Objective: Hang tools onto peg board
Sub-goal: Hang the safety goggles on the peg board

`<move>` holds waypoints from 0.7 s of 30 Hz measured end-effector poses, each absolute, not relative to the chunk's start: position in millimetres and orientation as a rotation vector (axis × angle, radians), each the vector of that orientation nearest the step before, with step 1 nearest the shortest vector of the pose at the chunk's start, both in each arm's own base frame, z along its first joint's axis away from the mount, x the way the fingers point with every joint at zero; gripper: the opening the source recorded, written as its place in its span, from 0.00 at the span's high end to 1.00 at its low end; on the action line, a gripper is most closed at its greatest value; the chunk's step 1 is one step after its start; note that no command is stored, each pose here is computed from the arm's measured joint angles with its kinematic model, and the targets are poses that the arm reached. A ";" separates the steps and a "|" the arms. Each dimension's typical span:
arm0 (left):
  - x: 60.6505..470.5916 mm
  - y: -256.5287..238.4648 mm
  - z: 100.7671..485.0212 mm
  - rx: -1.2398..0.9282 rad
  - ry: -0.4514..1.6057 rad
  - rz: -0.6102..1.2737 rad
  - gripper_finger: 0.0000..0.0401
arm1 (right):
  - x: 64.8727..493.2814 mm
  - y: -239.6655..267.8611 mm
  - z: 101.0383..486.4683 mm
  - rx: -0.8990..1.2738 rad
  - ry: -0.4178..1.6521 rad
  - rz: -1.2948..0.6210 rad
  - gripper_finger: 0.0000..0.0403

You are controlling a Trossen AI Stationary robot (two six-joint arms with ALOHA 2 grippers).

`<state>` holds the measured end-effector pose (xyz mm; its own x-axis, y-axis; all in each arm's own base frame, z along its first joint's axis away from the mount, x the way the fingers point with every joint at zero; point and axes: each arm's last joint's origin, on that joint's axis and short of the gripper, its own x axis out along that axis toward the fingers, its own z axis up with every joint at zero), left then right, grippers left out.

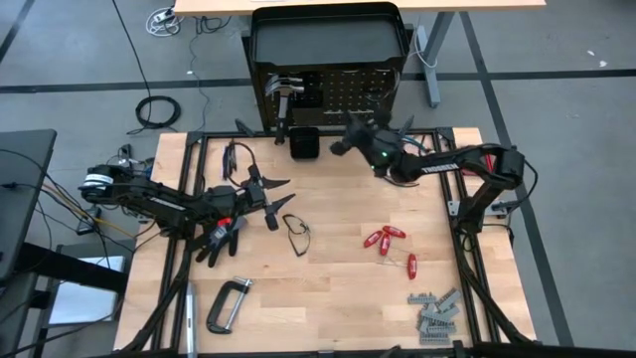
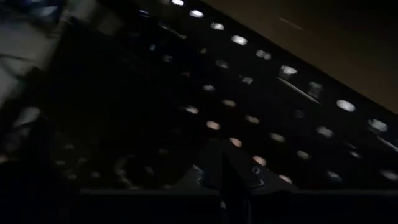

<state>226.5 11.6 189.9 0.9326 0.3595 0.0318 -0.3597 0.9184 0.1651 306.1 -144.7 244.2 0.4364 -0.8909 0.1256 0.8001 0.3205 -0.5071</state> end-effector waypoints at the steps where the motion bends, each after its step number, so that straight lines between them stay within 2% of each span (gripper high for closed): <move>1: 226.5 11.6 189.9 0.169 -0.001 0.370 0.51 | 301.4 -149.4 242.0 -0.544 0.170 -1.158 0.98; 4: 226.5 11.8 190.2 0.169 -0.004 0.371 0.51 | 291.6 -168.7 245.5 -0.533 0.173 -1.256 0.98; 9: 226.2 14.0 193.5 0.176 -0.035 0.384 0.51 | 288.7 -195.2 272.5 -0.585 0.176 -1.342 0.98; 14: 225.9 18.1 193.8 0.176 -0.037 0.402 0.51 | 296.2 -207.0 287.6 -0.626 0.299 -1.326 0.98; 21: 225.7 19.7 193.9 0.165 -0.039 0.409 0.51 | 311.5 -218.3 281.4 -0.656 0.413 -1.333 0.98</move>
<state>225.7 19.7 193.9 0.9169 0.3927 0.0711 -0.3991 0.9042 0.1519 311.5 -218.3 281.4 0.2049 -0.9747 0.0890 0.7534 0.0990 -0.6500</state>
